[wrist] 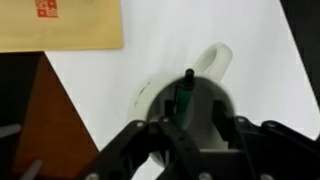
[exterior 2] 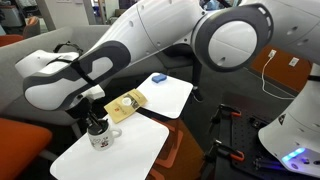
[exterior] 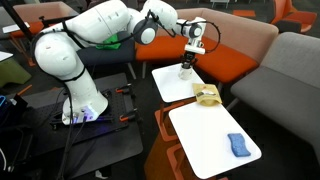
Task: Take the green pen out of the white mug
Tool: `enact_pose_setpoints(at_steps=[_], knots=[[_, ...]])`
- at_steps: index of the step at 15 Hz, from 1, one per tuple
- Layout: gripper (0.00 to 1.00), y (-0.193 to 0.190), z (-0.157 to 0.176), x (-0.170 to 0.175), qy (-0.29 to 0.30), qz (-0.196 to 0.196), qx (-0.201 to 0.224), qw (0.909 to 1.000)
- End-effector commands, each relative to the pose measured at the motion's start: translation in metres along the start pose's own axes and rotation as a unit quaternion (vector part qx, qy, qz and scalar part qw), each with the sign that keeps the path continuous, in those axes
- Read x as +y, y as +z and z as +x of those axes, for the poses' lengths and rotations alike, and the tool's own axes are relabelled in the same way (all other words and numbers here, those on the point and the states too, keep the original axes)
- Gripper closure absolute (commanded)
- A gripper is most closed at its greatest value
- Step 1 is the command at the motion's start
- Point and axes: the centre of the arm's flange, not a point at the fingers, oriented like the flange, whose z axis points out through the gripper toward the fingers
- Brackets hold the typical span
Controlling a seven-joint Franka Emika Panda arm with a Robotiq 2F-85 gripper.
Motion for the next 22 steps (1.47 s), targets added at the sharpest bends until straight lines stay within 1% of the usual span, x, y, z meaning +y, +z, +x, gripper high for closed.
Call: enact_pose_setpoints(at_steps=[1,2,3,4,5,6,7,9,11,14,16,18,19,22], knots=[[0.62,-0.002,0.017,0.016,-0.006,-0.004,-0.038,0.9992],[0.77,-0.001,0.017,0.015,-0.005,-0.005,-0.05,0.9987],[0.84,0.0,0.018,0.013,-0.006,-0.01,-0.061,0.9981],[0.93,0.0,0.02,0.011,-0.004,-0.015,-0.076,0.997],[0.99,0.0,0.02,0.009,-0.007,-0.02,-0.086,0.9961],[1.0,-0.001,0.021,0.006,-0.008,-0.025,-0.092,0.9954],[0.96,-0.002,0.022,0.004,-0.009,-0.026,-0.094,0.9952],[0.96,-0.01,0.023,-0.005,0.008,-0.025,-0.098,0.9948],[0.96,-0.026,0.022,-0.018,0.024,-0.031,-0.11,0.9931],[0.96,-0.051,0.013,-0.036,0.059,-0.04,-0.125,0.9896],[0.96,-0.069,-0.008,-0.045,0.092,-0.035,-0.097,0.9904],[0.96,-0.083,-0.031,-0.044,0.124,-0.04,-0.054,0.99],[0.96,-0.088,-0.043,-0.04,0.14,-0.044,-0.029,0.9888],[0.96,-0.086,-0.08,-0.017,0.188,-0.044,0.037,0.9805]])
